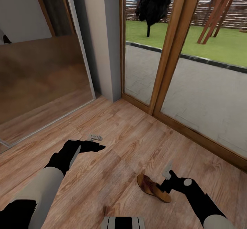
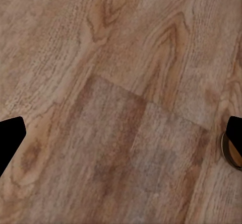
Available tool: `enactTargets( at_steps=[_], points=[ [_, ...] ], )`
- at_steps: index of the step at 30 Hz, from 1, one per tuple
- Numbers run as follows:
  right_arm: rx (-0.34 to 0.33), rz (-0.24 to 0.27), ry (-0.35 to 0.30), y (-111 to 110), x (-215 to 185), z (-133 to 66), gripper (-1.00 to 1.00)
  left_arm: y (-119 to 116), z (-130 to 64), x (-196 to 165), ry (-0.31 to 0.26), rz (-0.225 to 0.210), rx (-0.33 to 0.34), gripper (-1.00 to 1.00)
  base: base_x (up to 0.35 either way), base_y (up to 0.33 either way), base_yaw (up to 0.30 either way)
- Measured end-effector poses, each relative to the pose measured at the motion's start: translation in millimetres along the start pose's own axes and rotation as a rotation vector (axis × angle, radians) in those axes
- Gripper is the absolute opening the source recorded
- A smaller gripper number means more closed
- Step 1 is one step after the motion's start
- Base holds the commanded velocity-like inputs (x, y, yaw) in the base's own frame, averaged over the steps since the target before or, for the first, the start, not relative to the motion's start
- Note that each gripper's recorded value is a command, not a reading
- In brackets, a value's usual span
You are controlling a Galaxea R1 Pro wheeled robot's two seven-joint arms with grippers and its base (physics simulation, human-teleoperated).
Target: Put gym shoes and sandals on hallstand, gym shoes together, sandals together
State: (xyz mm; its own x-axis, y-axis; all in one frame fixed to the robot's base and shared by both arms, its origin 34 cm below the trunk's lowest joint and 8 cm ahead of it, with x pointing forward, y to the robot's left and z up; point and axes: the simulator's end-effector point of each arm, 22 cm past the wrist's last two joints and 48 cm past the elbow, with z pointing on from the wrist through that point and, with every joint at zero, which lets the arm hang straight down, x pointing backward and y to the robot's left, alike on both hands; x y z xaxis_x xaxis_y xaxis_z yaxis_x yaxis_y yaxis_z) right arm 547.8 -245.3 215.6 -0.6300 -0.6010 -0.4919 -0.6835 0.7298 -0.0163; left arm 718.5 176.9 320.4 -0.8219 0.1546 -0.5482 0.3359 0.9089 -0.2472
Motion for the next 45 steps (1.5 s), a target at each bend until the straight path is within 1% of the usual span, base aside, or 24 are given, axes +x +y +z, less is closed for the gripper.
enactTargets(
  at_steps=[4, 16, 17, 24, 27, 32, 35, 37, 38, 45],
  points=[
    [-0.015, -0.009, 0.002, 4, 0, 0.6, 1.00, 0, 0.1, 0, 0.000, 0.001, 0.000, 1.00, 0.000, 0.000, 0.000],
    [-0.037, -0.002, 0.036, 7, 20, 13.7, 1.00, 4, 24.0, 27, 0.048, -0.018, 0.010, 1.00, 0.000, 0.000, 0.000],
    [-0.030, -0.006, 0.031, 4, 17, 13.7, 1.00, 4, 26.2, 28, 0.051, -0.019, 0.012, 1.00, 0.000, 0.000, 0.000],
    [-0.039, -0.005, 0.048, 6, 27, 23.0, 1.00, -1, 44.4, 44, 0.079, -0.033, 0.031, 1.00, 0.000, 0.000, 0.000],
    [-0.039, -0.004, 0.050, 6, 28, 23.9, 1.00, -3, 46.4, 44, 0.081, -0.034, 0.033, 1.00, 0.000, 0.000, 0.000],
    [-0.039, -0.003, 0.051, 6, 29, 24.4, 1.00, -4, 46.7, 35, 0.067, -0.028, 0.032, 1.00, 0.000, 0.000, 0.000],
    [-0.039, -0.002, 0.051, 6, 29, 24.6, 1.00, -3, 42.5, 14, 0.031, -0.014, 0.029, 1.00, 0.000, 0.000, 0.000],
    [-0.038, -0.001, 0.052, 6, 29, 24.7, 1.00, -3, 33.2, -15, -0.018, 0.002, 0.023, 1.00, 0.000, 0.000, 0.000],
    [-0.038, -0.001, 0.052, 6, 29, 24.8, 1.00, -3, 31.6, -18, -0.023, 0.004, 0.021, 1.00, 0.000, 0.000, 0.000],
    [-0.061, 0.012, 0.081, 15, 46, 35.0, 1.00, 0, 42.8, -4, 0.007, -0.009, 0.023, 1.00, 0.000, 0.000, 0.000]
  ],
)
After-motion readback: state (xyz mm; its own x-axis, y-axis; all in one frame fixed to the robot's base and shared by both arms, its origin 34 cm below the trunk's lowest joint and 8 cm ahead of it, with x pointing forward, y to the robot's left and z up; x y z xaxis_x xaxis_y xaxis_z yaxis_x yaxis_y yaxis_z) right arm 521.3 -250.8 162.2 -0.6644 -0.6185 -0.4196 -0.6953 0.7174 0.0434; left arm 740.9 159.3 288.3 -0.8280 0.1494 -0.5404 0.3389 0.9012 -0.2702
